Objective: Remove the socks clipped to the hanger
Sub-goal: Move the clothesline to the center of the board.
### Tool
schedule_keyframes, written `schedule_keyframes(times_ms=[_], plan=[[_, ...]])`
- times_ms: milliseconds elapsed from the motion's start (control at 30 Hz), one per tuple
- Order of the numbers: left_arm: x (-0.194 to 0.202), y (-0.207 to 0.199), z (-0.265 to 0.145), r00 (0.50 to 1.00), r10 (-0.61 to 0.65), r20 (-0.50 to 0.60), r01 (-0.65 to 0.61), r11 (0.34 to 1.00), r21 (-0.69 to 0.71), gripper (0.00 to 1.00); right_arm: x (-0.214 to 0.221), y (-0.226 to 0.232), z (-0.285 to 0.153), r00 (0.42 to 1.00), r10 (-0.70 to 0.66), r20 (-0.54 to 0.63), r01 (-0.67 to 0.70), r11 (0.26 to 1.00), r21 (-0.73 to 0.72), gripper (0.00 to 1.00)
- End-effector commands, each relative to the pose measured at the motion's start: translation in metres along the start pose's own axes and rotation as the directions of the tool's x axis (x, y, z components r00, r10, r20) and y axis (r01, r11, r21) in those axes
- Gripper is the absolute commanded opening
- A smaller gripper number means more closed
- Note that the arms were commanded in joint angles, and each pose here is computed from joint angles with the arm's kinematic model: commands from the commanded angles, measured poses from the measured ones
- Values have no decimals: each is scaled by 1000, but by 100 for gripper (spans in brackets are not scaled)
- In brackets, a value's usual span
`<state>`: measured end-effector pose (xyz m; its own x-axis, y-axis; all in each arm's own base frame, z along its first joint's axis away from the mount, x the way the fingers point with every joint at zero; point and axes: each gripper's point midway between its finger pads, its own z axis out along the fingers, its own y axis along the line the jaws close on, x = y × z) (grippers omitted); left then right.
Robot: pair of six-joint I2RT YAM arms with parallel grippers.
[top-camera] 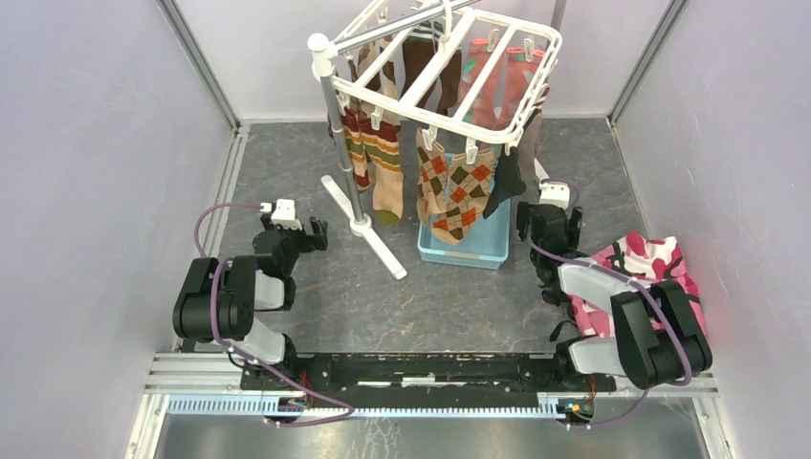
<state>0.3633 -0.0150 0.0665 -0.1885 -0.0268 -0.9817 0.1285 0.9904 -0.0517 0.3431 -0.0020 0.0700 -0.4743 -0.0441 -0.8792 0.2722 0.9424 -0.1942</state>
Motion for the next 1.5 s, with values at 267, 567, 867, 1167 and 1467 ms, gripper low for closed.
schedule_keyframes(times_ms=[267,567,867,1167,1467], plan=[[-24,3,5,999,-4,44,4,1000,-3,100,-51,33,-53,996,35,79,-17,974,-228,98],[-104,-11,11,983,-75,-169,107,977,186,100,-80,36,-117,986,62,151,-8,941,-338,98],[-206,-68,-53,933,-153,-327,301,831,468,100,-123,-4,-210,976,104,191,3,872,-490,98],[-239,-126,-112,940,33,-341,215,716,664,100,-208,36,-318,929,195,316,174,522,-835,98],[-235,-168,-159,934,186,-306,142,592,793,100,-242,87,-311,912,244,329,215,399,-892,94]])
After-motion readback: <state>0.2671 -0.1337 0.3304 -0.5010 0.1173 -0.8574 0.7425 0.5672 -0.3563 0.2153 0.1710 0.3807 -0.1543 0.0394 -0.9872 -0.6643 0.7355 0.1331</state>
